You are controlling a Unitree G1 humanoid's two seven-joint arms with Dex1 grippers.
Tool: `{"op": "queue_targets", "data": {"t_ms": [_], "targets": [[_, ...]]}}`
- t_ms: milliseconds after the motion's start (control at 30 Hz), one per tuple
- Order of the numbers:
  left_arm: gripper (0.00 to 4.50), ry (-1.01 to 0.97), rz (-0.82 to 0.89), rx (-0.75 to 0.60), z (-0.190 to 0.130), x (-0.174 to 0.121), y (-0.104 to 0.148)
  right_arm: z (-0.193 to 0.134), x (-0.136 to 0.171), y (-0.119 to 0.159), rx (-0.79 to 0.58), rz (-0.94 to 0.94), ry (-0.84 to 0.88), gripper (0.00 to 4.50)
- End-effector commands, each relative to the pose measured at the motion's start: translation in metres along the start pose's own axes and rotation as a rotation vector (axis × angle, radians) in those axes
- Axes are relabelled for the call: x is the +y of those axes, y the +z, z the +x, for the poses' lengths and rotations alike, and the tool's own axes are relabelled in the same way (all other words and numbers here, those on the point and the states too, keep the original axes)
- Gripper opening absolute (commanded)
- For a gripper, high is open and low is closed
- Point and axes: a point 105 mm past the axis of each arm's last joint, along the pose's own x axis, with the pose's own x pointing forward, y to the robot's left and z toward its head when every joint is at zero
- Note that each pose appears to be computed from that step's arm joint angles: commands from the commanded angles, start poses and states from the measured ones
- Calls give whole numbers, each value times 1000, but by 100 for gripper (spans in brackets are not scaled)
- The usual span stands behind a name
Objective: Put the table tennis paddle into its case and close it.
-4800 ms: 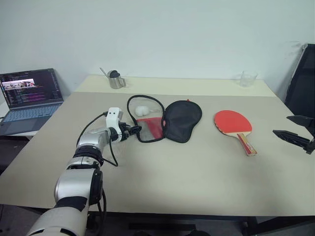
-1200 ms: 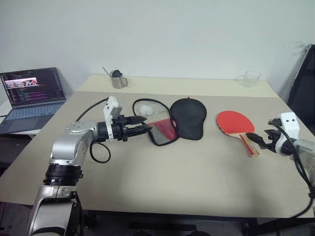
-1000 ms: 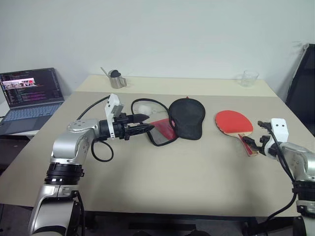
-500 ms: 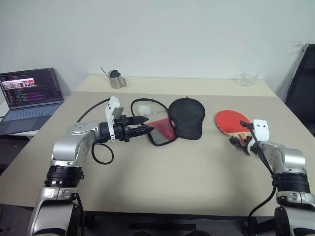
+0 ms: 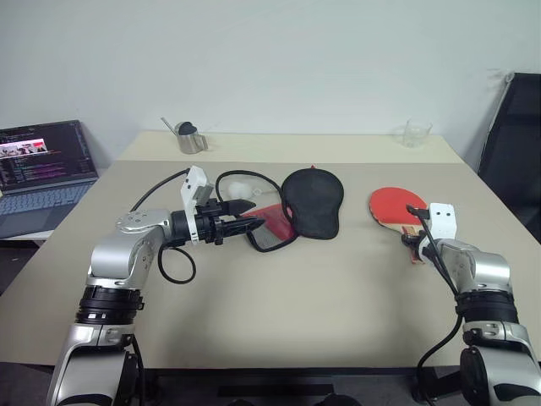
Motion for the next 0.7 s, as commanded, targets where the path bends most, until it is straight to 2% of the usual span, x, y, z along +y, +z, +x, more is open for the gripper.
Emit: {"op": "queue_targets", "data": {"t_ms": [33,400,533,700], "targets": [[288,7,47,-23,-5,0,13,-13,23,49,-152,-4,71,109],[288,16,49,-19,-6,0,12,-32,51,106,-285,8,78,109],[288,16,49,-18,-6,-1,11,-30,80,113,-293,6,123,109],[288,19,47,-17,-6,-3,10,-20,131,114,-294,3,189,109]]}}
